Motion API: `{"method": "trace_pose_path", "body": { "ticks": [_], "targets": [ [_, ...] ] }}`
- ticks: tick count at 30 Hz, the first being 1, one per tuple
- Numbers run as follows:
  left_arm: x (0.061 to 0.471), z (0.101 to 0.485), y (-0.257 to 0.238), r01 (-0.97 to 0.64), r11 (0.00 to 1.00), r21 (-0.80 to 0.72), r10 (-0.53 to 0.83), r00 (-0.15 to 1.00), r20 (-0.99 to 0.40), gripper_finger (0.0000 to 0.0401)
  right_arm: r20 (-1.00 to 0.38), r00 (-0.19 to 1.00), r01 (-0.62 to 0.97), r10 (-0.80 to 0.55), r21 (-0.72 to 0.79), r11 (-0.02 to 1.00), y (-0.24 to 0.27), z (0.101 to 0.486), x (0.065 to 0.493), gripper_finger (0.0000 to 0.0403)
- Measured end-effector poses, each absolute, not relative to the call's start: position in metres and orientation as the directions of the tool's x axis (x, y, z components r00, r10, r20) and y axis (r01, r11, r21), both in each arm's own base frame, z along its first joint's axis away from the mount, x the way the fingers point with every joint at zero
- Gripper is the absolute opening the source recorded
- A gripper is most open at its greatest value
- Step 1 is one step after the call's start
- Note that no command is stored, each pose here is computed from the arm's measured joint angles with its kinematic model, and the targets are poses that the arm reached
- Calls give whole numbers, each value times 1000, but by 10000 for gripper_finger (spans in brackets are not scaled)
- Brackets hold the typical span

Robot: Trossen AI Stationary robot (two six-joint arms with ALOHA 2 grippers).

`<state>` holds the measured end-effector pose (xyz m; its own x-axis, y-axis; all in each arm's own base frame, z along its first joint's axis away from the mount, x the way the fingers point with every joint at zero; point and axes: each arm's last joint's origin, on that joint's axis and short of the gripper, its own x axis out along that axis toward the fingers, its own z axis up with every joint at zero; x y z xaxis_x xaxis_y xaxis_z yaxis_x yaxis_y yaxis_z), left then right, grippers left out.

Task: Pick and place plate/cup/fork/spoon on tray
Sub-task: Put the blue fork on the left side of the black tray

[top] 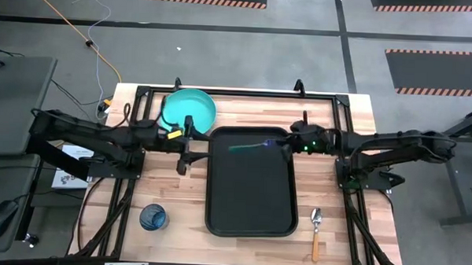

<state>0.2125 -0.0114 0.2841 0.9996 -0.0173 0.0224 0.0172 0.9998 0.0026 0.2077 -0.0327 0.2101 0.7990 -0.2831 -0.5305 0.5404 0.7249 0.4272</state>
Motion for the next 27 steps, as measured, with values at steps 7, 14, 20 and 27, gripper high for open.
{"method": "trace_pose_path", "body": {
  "ticks": [7,14,20,27],
  "targets": [
    [198,256,-6,-52,996,-76,64,982,179,214,-454,825,560,-337,574,597,-31,179,197,0],
    [198,257,-6,-49,996,-80,64,978,201,213,-474,785,619,-398,581,528,-34,165,206,0],
    [197,258,-6,-46,995,-91,64,977,203,213,-521,760,649,-389,580,493,-36,140,221,0],
    [197,258,-6,-46,995,-90,63,977,202,213,-525,779,624,-343,599,502,-43,125,235,0]
  ]
}}
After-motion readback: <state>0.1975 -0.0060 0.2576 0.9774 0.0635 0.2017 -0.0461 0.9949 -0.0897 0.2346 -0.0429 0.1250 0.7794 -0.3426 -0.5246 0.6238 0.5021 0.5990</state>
